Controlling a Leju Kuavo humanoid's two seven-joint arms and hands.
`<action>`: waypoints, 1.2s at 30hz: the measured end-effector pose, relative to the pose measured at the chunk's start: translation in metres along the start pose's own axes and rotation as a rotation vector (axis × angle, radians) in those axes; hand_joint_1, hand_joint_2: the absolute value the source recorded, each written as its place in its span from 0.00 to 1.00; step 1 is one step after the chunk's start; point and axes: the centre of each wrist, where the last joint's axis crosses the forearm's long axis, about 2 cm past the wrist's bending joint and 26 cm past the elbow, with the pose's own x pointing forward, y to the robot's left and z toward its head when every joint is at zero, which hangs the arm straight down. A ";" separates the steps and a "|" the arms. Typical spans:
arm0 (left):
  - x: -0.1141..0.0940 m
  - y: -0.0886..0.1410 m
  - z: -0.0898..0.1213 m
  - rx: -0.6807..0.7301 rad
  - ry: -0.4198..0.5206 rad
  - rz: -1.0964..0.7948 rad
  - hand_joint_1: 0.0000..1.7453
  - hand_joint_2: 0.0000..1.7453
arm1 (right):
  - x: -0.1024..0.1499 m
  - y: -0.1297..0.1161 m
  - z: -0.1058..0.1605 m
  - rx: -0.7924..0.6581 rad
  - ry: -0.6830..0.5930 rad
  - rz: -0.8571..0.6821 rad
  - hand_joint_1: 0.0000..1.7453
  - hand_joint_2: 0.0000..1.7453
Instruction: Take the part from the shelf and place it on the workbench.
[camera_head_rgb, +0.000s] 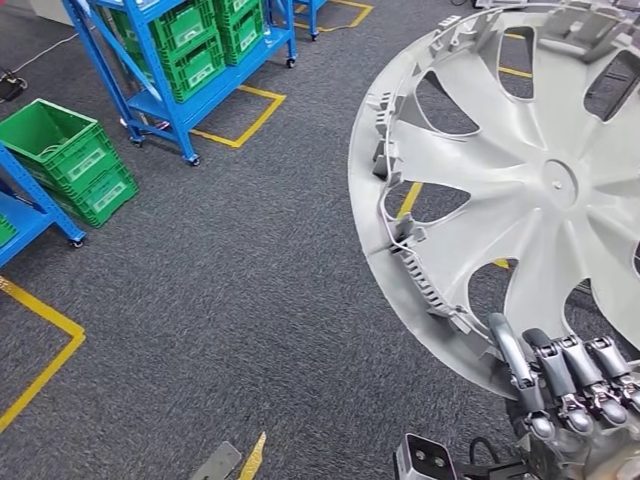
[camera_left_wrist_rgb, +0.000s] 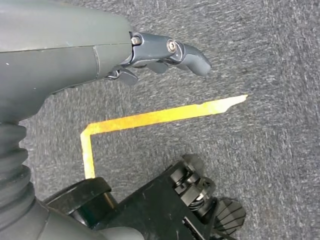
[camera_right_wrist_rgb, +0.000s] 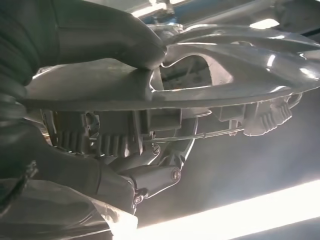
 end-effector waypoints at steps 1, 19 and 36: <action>0.000 0.001 0.000 0.002 -0.001 -0.001 0.00 1.00 | 0.000 0.000 0.000 0.000 0.004 -0.001 1.00 1.00; -0.003 0.008 0.000 0.004 0.018 -0.031 0.00 1.00 | 0.002 -0.004 0.004 0.021 0.052 0.006 1.00 1.00; -0.001 0.008 -0.001 0.004 0.016 -0.033 0.00 1.00 | 0.001 -0.005 0.004 0.021 0.056 0.011 1.00 1.00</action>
